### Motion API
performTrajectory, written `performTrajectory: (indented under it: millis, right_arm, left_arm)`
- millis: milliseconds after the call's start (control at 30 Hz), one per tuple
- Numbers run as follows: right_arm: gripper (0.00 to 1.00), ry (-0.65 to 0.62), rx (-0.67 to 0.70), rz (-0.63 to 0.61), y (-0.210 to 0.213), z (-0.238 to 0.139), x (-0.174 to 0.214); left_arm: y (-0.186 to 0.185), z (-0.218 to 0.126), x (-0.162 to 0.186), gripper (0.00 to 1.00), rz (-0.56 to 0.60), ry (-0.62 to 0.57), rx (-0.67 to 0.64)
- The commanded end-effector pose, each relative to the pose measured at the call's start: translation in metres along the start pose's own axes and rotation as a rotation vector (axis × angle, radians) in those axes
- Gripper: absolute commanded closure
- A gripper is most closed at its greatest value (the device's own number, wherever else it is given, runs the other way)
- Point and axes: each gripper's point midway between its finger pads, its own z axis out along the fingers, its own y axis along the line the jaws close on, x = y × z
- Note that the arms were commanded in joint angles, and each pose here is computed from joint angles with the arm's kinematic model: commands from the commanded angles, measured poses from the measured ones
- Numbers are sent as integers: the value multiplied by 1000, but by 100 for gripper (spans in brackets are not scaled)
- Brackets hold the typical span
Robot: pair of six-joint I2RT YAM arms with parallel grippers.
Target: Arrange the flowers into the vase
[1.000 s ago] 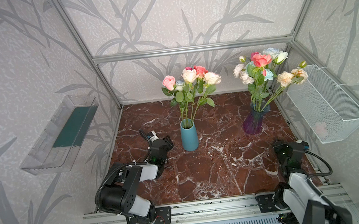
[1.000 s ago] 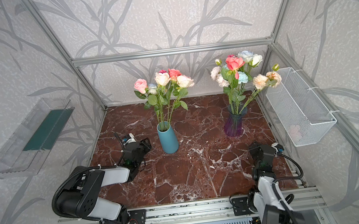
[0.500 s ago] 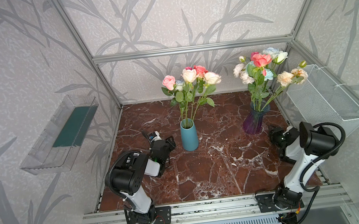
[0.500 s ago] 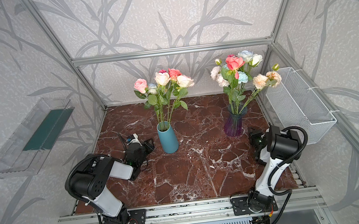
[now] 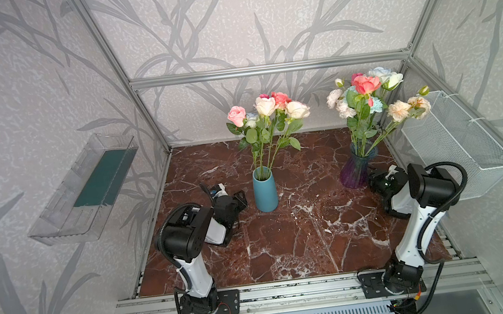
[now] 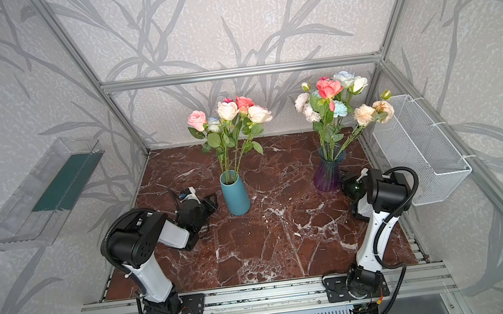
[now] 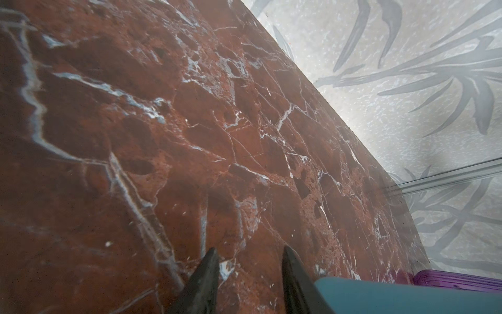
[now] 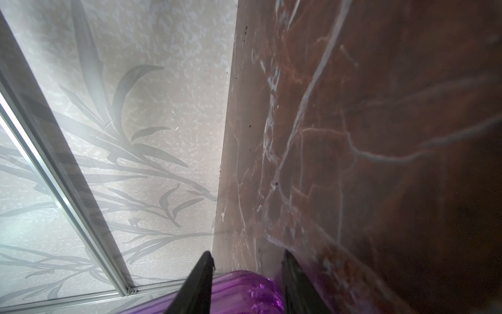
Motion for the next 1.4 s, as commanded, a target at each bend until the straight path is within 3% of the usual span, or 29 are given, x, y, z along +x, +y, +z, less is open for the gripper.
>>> performTrajectory:
  millis: [0, 733, 1367]
  right_arm:
    - [59, 44, 1, -16, -2, 8, 14]
    - [61, 250, -17, -128, 21, 51, 88]
    - [62, 414, -21, -205, 46, 65, 173]
  left_arm:
    - [-14, 5, -14, 60, 5, -35, 42]
    - [-24, 16, -17, 66, -22, -42, 74]
    - [-47, 23, 18, 71, 24, 32, 112]
